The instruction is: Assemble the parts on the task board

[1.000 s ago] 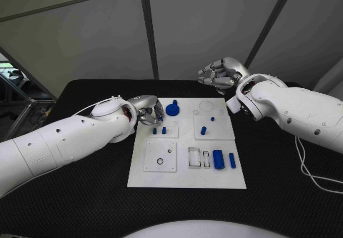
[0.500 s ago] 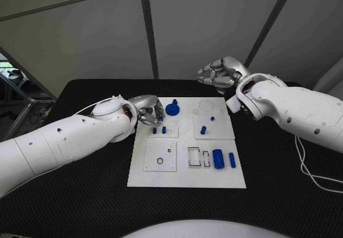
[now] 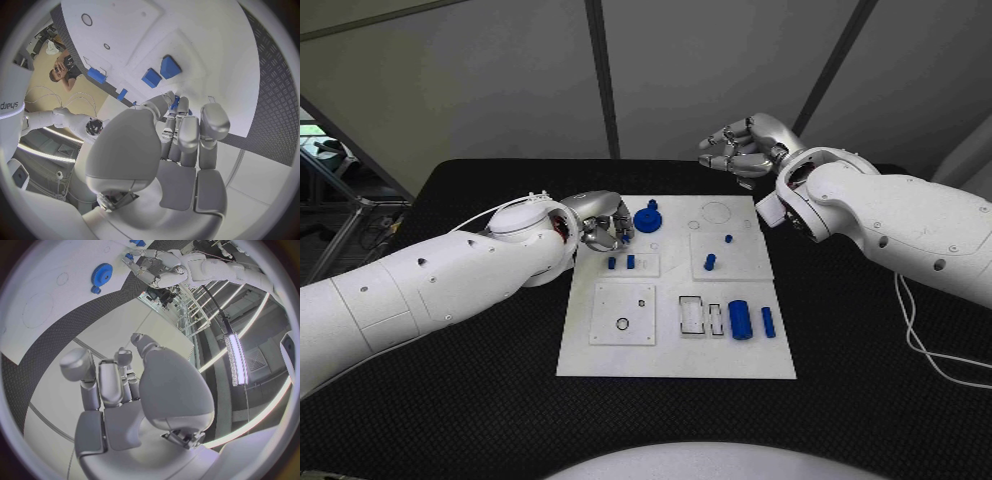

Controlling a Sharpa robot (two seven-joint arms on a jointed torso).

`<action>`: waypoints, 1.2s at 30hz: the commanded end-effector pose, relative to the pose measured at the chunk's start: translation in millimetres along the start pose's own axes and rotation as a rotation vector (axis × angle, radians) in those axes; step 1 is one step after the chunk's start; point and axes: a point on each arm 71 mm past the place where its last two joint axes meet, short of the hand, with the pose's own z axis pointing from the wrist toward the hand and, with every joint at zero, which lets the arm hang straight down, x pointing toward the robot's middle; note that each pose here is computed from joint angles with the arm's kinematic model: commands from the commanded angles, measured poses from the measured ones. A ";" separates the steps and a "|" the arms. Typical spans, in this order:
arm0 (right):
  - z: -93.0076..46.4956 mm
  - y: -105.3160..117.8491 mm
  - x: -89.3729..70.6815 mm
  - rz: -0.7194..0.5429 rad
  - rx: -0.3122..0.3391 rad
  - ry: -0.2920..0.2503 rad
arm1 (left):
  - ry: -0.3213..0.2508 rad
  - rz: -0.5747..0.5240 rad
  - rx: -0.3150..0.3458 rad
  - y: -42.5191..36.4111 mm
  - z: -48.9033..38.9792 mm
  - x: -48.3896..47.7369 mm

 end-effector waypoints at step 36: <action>0.2 0.0 -1.2 -0.001 0.000 0.001 | 0.025 0.001 -0.030 4.0 1.0 1.2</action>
